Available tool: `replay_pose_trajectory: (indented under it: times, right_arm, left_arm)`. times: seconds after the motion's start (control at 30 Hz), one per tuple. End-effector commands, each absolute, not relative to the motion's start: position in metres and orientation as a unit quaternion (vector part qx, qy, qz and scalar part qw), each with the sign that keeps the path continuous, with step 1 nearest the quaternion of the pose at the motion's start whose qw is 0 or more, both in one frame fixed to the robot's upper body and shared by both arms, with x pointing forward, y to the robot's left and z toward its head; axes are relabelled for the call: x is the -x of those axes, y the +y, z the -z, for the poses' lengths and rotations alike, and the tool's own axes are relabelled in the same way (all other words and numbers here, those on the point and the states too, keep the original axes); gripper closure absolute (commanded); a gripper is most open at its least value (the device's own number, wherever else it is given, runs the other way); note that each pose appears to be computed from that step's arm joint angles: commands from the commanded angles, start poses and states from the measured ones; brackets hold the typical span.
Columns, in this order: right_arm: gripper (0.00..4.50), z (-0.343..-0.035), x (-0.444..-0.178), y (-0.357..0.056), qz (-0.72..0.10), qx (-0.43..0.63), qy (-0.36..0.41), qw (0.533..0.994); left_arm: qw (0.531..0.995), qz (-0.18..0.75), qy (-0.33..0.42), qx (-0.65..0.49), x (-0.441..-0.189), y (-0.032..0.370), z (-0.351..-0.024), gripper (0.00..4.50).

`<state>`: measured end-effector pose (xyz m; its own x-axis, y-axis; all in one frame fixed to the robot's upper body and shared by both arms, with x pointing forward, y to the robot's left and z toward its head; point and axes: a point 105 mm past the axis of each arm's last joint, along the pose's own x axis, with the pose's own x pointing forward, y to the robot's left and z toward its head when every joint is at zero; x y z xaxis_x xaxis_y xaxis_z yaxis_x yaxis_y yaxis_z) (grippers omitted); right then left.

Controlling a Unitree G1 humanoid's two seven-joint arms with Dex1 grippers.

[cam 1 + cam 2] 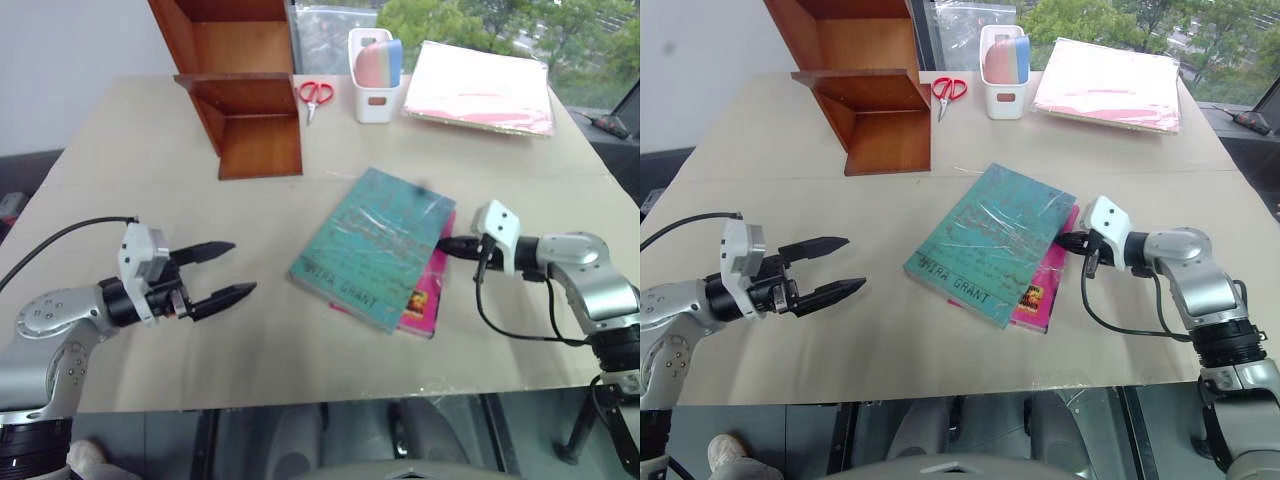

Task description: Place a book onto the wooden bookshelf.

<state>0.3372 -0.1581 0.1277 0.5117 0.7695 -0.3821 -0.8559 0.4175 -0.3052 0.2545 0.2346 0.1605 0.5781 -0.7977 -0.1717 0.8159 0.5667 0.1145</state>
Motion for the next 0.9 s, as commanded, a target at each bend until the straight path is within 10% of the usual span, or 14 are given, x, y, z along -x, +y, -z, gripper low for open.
replay_pose_trajectory:
  times: [0.03,0.27,0.6,0.9]
  right_arm:
    - [4.42,-0.143,-0.336,-0.152,-0.492,0.238,0.057,0.836]
    - [4.19,-0.156,-0.305,-0.178,-0.487,0.234,0.047,0.840]
    - [0.06,-0.212,-0.241,-0.173,-0.473,0.179,-0.025,0.862]
    - [0.06,-0.222,-0.231,-0.120,-0.488,0.196,-0.082,0.846]
  left_arm:
    - [0.887,0.449,0.027,-0.102,-0.257,0.236,-0.171,0.00]
    - [0.908,0.415,0.017,-0.052,-0.280,0.235,-0.182,0.00]
    - [0.868,0.437,0.182,0.149,-0.312,0.213,-0.176,0.00]
    - [0.778,0.414,0.346,0.322,-0.364,0.171,-0.155,0.00]
